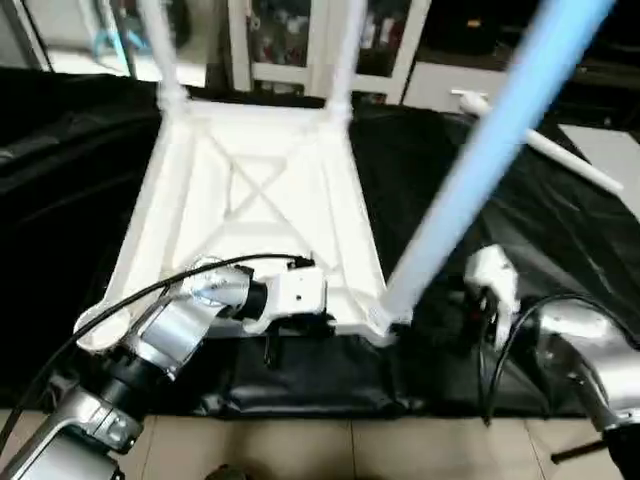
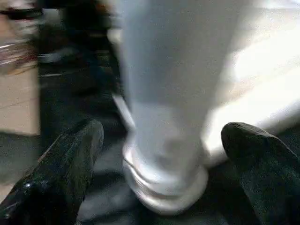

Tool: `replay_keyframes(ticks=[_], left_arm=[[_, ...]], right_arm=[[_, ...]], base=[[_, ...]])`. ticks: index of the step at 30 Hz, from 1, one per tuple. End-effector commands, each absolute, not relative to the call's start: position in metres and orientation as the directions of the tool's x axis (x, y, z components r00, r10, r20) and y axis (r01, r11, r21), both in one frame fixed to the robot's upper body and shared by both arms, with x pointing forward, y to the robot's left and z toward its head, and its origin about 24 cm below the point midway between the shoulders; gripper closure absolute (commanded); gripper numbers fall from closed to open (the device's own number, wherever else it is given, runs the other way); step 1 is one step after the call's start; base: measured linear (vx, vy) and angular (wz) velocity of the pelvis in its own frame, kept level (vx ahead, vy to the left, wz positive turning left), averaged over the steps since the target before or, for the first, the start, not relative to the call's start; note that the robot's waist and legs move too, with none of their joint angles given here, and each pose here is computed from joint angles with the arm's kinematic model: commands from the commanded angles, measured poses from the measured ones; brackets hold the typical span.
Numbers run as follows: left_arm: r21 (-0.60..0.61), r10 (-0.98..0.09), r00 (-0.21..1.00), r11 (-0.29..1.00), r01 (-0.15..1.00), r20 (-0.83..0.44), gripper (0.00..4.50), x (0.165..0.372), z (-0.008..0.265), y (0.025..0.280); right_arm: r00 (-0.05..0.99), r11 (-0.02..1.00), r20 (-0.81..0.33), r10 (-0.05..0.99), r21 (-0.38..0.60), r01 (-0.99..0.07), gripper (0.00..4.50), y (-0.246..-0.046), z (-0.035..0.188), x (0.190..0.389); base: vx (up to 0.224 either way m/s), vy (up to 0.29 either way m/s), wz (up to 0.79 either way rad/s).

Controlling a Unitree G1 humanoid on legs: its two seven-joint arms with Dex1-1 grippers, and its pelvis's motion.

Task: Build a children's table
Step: Rotate leg to tighten

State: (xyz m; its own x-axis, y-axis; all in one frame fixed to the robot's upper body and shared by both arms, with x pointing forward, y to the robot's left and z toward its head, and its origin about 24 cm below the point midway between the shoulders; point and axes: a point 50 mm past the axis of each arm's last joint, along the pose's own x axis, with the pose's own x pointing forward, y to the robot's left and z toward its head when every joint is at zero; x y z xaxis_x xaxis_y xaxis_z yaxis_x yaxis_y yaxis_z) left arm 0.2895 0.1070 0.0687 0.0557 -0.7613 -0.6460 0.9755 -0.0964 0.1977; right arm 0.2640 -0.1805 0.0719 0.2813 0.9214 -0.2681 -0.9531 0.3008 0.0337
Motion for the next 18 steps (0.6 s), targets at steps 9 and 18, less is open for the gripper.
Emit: replay_keyframes(ticks=[9, 18], left_arm=[[0.004, -0.632, -0.171, -0.266, 0.964, -0.756, 4.50, 0.266, 0.036, 0.107], [0.000, -0.624, -0.171, -0.264, 0.964, -0.762, 4.50, 0.267, 0.037, 0.110]], right_arm=[[0.125, 0.125, -0.357, 0.926, -0.024, -0.992, 0.08, -0.175, 0.076, 0.275], [0.035, 0.044, -0.401, 0.915, 0.013, -0.999, 0.74, -0.178, 0.070, 0.274]], base=[[0.000, 0.000, 0.00], [0.000, 0.000, 0.00]])
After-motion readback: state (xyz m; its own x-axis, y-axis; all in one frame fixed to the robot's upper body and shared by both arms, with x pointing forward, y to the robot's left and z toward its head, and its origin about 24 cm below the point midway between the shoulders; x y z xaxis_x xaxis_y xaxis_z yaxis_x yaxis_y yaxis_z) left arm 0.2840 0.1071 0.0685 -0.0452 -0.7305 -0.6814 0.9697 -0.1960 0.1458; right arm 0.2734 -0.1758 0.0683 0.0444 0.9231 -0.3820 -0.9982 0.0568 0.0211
